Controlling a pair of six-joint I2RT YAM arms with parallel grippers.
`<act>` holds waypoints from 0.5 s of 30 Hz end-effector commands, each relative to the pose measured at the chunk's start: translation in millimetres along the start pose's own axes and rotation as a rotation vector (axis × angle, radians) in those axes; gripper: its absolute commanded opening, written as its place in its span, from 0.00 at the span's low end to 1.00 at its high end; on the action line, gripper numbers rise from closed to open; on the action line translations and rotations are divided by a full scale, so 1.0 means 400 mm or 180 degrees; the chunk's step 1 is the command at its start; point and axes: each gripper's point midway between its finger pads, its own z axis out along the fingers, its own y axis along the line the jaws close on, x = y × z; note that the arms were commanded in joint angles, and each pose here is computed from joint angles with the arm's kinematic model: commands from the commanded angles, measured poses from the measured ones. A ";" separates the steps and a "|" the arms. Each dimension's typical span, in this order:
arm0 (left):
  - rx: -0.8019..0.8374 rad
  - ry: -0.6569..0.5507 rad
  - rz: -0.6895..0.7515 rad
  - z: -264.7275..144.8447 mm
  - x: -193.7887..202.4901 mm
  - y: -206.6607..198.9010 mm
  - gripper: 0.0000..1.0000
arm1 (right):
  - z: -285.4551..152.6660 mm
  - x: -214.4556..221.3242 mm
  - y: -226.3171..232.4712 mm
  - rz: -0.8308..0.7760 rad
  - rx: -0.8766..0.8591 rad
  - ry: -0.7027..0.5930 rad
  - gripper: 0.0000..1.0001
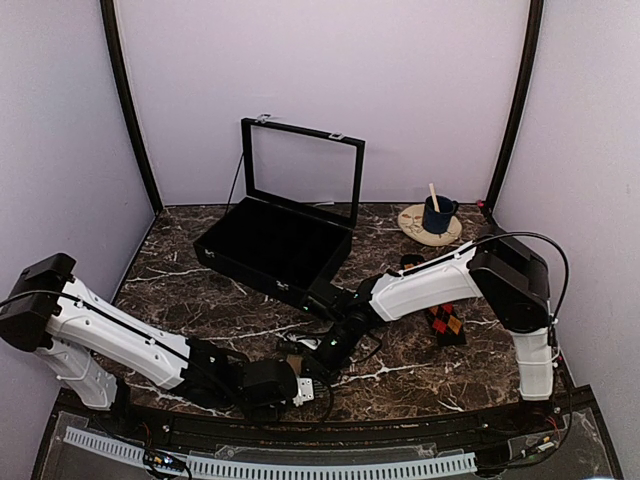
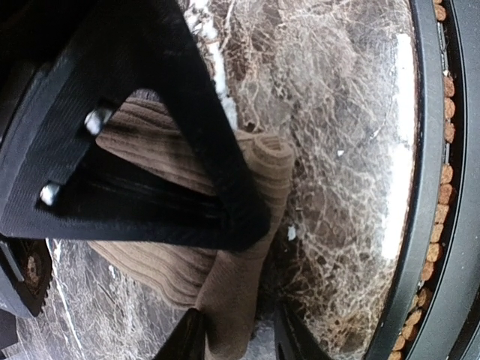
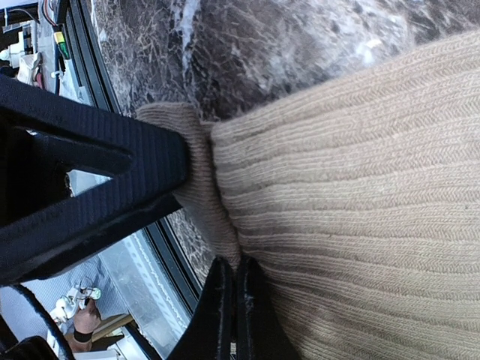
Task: Roll the socks
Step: Roll the sock at the center of the board.
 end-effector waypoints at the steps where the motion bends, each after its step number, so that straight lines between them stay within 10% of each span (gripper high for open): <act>1: 0.0043 0.0055 0.0122 0.010 -0.002 -0.010 0.32 | 0.018 0.036 -0.039 0.0177 0.0089 0.0155 0.00; 15: 0.0422 0.0346 0.0136 0.051 0.030 -0.042 0.18 | 0.015 0.050 -0.042 0.0210 0.0052 0.0160 0.00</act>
